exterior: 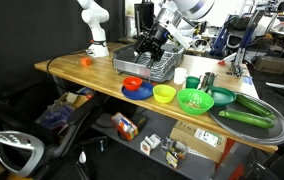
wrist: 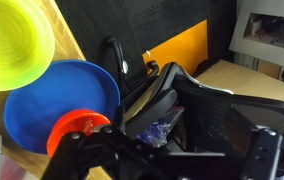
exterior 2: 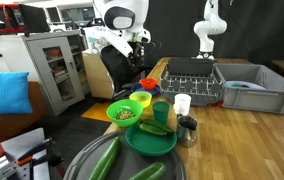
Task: Pour the contents of the yellow bowl into the green bowl
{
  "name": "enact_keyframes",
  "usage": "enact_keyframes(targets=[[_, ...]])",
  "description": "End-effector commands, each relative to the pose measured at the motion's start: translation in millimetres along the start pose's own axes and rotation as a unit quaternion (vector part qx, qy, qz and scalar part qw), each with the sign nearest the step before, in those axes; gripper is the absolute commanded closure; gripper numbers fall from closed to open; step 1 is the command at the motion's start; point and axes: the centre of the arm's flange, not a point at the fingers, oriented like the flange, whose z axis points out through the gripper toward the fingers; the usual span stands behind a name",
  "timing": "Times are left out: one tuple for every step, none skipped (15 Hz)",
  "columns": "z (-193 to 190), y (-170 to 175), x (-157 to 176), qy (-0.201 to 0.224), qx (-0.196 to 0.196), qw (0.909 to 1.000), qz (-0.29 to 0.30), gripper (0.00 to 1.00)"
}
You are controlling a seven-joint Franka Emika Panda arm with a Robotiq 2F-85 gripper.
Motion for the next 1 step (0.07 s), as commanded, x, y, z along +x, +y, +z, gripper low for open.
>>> enact_keyframes(targets=[[0.1, -0.3, 0.0, 0.000, 0.000, 1.0000, 0.000, 0.00]])
